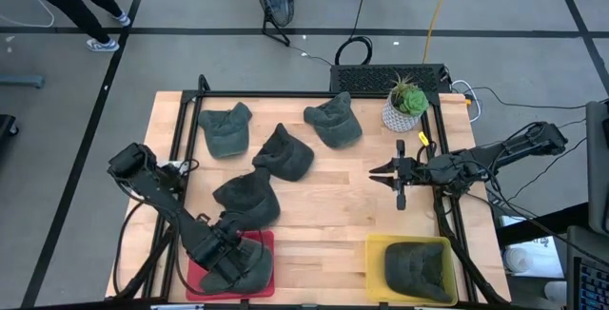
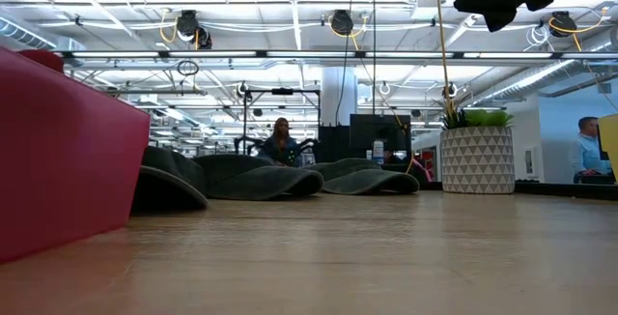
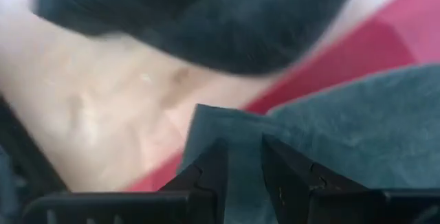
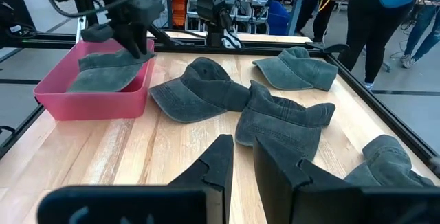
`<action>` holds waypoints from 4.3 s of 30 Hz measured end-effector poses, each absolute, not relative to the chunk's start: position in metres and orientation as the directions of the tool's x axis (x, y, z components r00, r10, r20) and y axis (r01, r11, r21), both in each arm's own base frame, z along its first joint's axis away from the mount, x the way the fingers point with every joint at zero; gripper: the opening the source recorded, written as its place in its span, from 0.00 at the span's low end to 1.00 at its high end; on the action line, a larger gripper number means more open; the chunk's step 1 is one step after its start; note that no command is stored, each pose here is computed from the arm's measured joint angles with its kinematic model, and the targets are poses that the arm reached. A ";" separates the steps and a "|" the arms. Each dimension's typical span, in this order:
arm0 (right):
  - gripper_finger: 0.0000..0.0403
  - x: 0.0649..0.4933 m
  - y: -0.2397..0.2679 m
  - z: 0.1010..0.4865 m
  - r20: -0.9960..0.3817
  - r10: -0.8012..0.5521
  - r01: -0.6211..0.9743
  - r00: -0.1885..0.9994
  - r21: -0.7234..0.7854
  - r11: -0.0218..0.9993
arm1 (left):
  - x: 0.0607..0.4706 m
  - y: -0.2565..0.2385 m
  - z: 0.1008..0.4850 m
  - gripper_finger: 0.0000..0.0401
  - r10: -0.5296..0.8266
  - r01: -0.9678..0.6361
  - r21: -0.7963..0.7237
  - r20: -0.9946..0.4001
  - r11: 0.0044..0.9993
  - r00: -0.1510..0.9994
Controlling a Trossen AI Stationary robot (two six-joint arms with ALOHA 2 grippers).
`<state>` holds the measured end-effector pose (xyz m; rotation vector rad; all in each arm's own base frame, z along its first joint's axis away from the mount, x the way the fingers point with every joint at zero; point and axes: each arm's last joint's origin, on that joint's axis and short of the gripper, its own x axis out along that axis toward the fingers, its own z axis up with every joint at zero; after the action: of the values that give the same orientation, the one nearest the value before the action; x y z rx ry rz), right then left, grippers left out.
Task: Pick & Place hat
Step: Put the grey cap into the pink bin
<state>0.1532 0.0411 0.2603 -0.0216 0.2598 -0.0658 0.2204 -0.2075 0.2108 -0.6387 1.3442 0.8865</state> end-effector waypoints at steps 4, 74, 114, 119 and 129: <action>0.11 0.153 0.041 0.260 -0.256 -0.068 0.062 0.964 -0.032 0.998 | 0.217 -0.213 0.203 0.23 0.090 -0.838 0.074 -0.996 0.540 -0.030; 0.11 0.153 0.041 0.261 -0.253 -0.069 0.061 0.965 -0.039 0.997 | 0.190 -0.220 0.209 0.23 0.038 -0.876 -0.043 -0.997 0.481 0.070; 0.11 0.150 0.050 0.250 -0.280 -0.013 0.014 0.960 0.000 1.000 | 0.193 -0.216 0.251 0.23 0.266 -0.841 -0.102 -0.922 0.532 0.280; 0.11 0.149 0.052 0.250 -0.280 0.000 0.001 0.960 0.001 1.000 | 0.228 -0.235 0.253 0.23 0.142 -0.657 -0.393 -0.781 0.644 0.608; 0.11 0.149 0.053 0.250 -0.281 0.003 0.004 0.960 0.025 1.000 | 0.266 -0.248 0.206 0.23 -0.025 -0.587 -0.339 -0.879 0.735 0.476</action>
<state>0.1491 0.0527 0.2496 0.0255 0.2844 -0.0003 0.2664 -0.2477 0.2059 -0.6839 1.0317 0.3784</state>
